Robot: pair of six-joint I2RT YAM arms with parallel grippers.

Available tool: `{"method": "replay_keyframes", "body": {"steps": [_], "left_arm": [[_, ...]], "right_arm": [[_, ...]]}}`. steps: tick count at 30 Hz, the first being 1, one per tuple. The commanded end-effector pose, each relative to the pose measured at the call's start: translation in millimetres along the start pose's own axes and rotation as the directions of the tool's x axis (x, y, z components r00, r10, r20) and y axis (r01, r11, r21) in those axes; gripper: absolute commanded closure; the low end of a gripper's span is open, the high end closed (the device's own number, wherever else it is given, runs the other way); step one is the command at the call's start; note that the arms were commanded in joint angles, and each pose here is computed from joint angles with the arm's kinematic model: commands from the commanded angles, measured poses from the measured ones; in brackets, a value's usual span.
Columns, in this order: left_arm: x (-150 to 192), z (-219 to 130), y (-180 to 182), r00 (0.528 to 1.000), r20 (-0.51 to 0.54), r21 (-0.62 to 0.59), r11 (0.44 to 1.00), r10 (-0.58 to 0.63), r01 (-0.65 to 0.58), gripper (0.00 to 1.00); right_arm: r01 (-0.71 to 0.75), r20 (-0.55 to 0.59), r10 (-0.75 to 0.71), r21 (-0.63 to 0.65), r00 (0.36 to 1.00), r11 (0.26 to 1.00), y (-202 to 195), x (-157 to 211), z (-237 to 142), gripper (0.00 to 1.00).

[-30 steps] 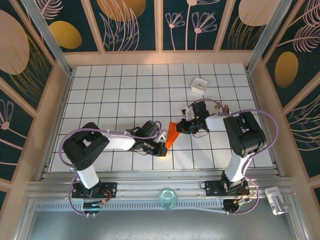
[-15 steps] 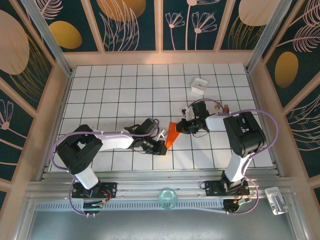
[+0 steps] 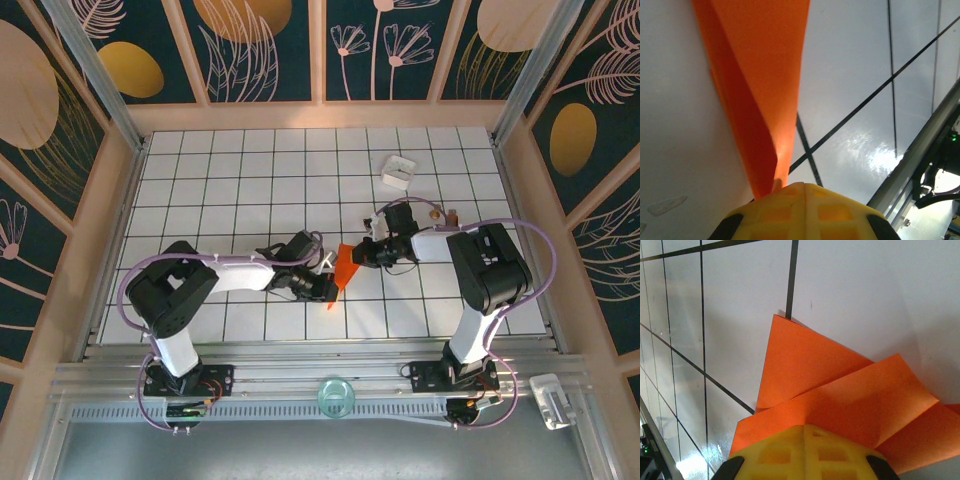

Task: Fold a paper plane with a square sheet of paper (pick it up from the middle)
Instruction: Fold the wing for the fifth time at the center of the table.

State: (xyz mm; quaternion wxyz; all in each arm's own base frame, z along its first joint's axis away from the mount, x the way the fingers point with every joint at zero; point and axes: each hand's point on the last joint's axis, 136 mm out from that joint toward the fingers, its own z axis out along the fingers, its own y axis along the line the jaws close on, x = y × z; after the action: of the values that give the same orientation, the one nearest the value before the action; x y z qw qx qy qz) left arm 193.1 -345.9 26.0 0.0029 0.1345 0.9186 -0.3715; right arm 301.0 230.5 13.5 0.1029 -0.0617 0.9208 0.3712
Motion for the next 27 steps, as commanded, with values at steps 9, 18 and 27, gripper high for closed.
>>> {"method": "replay_keyframes", "body": {"steps": [9,18,27], "left_arm": [[12.1,10.0,27.7,0.999,-0.05,-0.072,0.997,-0.015,0.011,1.0],[35.4,12.6,44.6,0.993,-0.087,-0.075,0.995,-0.078,0.072,1.0],[60.6,15.3,55.0,0.976,-0.133,-0.043,0.985,-0.17,0.166,1.0]], "right_arm": [[-0.092,-0.051,0.109,0.263,0.993,0.96,-71.1,32.1,7.9,1.0],[-0.074,-0.029,0.082,0.211,0.996,0.975,-55.6,19.7,4.6,0.99],[-0.007,0.043,0.004,0.062,0.999,0.998,-1.3,-14.2,-18.2,0.96]]}}
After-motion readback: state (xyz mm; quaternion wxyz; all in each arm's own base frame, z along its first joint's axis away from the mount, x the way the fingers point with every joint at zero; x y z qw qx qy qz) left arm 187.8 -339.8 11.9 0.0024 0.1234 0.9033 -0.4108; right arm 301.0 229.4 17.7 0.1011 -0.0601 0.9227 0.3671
